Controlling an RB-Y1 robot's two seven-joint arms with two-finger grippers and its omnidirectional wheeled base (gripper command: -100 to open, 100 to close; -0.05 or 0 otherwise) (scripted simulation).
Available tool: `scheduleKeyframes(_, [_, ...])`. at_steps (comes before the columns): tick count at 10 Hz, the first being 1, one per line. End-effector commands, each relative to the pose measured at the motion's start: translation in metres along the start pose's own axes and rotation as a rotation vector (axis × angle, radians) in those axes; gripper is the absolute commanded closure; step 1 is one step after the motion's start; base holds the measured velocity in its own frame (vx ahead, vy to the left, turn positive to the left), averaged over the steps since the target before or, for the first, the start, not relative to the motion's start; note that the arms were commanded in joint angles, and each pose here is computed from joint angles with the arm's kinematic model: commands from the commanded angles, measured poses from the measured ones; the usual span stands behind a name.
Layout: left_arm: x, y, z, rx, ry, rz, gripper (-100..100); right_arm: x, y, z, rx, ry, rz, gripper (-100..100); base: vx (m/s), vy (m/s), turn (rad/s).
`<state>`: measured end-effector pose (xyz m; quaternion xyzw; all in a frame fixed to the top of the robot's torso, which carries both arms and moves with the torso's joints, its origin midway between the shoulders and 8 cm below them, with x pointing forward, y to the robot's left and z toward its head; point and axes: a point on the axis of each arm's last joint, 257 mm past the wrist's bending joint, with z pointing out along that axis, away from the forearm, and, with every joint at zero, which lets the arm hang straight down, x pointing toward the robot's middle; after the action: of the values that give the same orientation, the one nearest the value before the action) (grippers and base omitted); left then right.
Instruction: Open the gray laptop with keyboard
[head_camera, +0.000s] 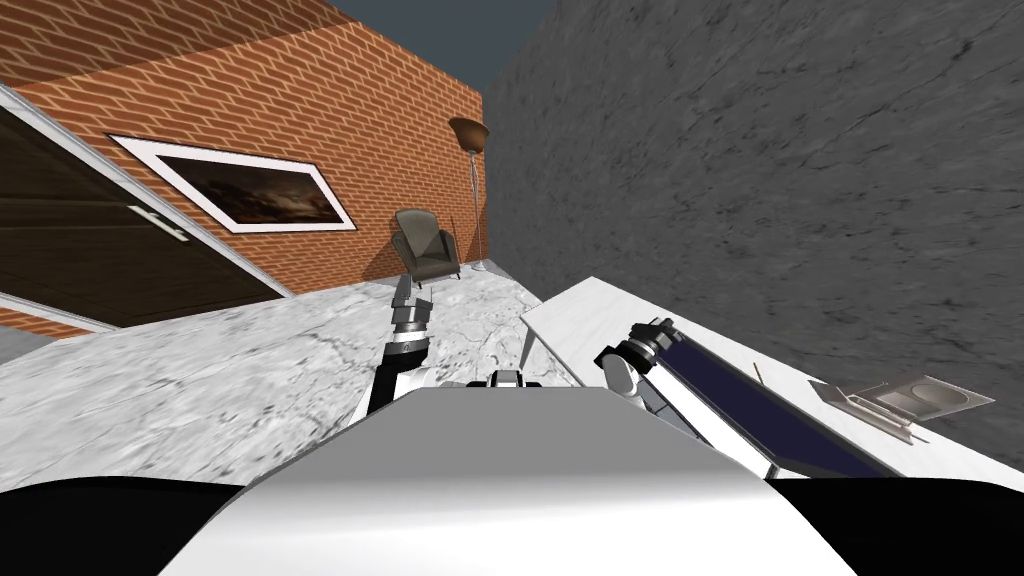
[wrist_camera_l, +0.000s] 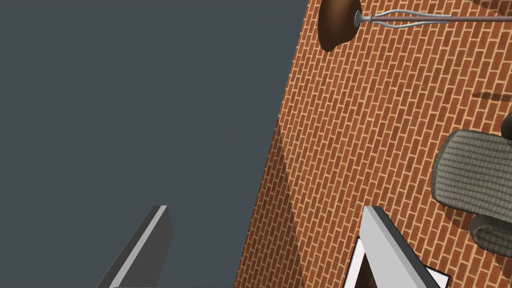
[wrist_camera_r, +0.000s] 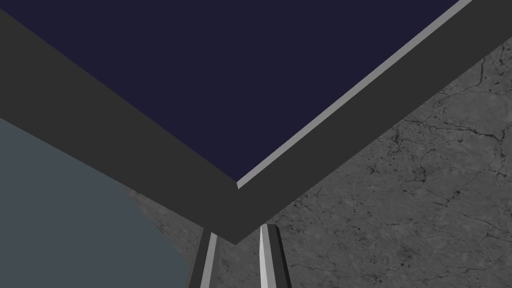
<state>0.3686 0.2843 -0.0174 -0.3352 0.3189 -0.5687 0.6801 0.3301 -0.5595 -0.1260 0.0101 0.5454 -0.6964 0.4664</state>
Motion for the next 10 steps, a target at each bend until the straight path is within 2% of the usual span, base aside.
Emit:
scheduleKeyframes(1, [0.000, 0.000, 0.000, 0.000, 0.000, 0.000, 0, 0.021, -0.005, -0.015, 0.034, 0.032, -0.025, 100, 0.006, -0.023, 0.018])
scheduleKeyframes(2, [0.000, 0.000, 0.000, 0.000, 0.000, 0.000, 0, 0.027, 0.001, -0.036, 0.028, 0.027, -0.037, 100, 0.024, -0.052, 0.107])
scheduleKeyframes(4, [0.000, 0.000, 0.000, 0.000, 0.000, 0.000, 0, 0.029, -0.012, -0.037, 0.078, 0.036, -0.044, 100, 0.009, -0.037, 0.044])
scheduleKeyframes(5, [0.000, 0.000, 0.000, 0.000, 0.000, 0.000, 0, 0.033, -0.009, -0.057, 0.078, 0.024, -0.055, 100, 0.006, -0.062, 0.093])
scheduleKeyframes(7, [0.000, 0.000, 0.000, 0.000, 0.000, 0.000, 0, 0.034, -0.021, -0.059, 0.123, 0.030, -0.059, 100, 0.017, -0.044, 0.055])
scheduleKeyframes(8, [0.000, 0.000, 0.000, 0.000, 0.000, 0.000, 0, 0.034, -0.018, -0.079, 0.121, 0.011, -0.063, 100, 0.022, -0.052, 0.099])
scheduleKeyframes(10, [0.000, 0.000, 0.000, 0.000, 0.000, 0.000, 0, 0.036, -0.030, -0.081, 0.167, 0.016, -0.069, 100, 0.013, -0.034, 0.041])
